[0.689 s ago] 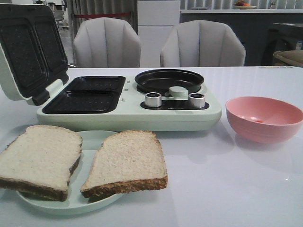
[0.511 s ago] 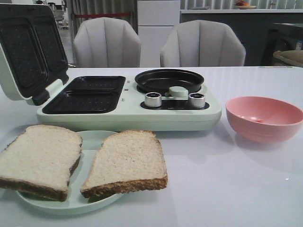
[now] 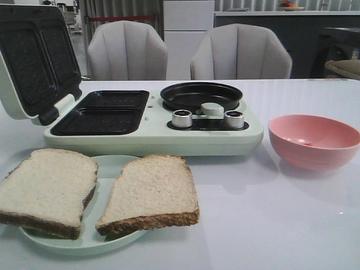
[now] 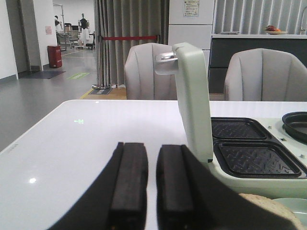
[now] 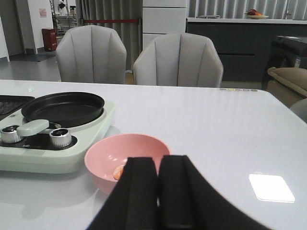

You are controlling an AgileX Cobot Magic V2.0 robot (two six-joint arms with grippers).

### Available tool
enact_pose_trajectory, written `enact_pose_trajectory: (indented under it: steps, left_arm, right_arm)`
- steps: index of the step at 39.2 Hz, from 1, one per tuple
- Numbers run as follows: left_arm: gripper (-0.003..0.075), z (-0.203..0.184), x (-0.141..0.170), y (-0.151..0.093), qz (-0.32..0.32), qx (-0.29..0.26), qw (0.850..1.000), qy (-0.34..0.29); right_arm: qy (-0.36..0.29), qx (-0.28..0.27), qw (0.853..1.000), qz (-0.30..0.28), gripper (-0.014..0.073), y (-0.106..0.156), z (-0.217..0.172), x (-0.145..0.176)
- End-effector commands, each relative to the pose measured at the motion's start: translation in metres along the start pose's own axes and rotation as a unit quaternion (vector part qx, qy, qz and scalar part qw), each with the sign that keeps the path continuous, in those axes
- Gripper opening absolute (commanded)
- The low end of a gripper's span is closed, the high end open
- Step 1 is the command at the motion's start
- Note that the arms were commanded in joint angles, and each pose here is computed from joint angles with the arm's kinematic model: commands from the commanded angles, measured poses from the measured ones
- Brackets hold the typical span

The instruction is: Make breakfast with bread and shrimp

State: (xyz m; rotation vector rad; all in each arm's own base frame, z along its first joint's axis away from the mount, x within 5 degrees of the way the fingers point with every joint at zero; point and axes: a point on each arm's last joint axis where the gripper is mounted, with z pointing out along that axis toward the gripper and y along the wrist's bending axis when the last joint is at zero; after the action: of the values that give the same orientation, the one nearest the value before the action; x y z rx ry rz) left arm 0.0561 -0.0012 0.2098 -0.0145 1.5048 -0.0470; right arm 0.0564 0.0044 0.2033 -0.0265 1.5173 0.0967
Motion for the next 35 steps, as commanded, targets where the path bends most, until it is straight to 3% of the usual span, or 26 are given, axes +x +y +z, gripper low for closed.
enact_pose_trajectory:
  steps: [1,7,16,21,28,35]
  left_arm:
    - [0.0185,-0.001,-0.001,0.001,-0.006,-0.002,0.999,-0.037]
    - [0.0185,-0.001,-0.002,0.001,-0.006,-0.002,0.999,-0.04]
    - [0.0185,-0.005,-0.027,0.001,-0.011,-0.005,0.988,-0.155]
    - [0.0185,-0.009,-0.048,0.0,-0.009,-0.002,0.986,-0.168]
    - [0.0185,-0.012,-0.083,-0.003,-0.009,0.003,0.99,-0.138]
    - [0.0185,-0.002,-0.102,-0.005,-0.007,0.007,0.999,-0.034]
  right_arm:
    - [-0.057,0.001,0.998,-0.008,0.0153,0.0,-0.003,-0.014]
    - [-0.057,0.001,0.998,-0.008,0.0153,0.0,-0.003,-0.014]
    - [-0.057,0.001,0.998,-0.008,0.0153,0.0,-0.003,-0.014]
    - [-0.057,0.001,0.998,-0.008,0.0153,0.0,-0.003,-0.014]
    - [-0.057,0.001,0.998,-0.008,0.0153,0.0,-0.003,-0.014]
    - [-0.057,0.001,0.998,-0.008,0.0153,0.0,-0.003,-0.014]
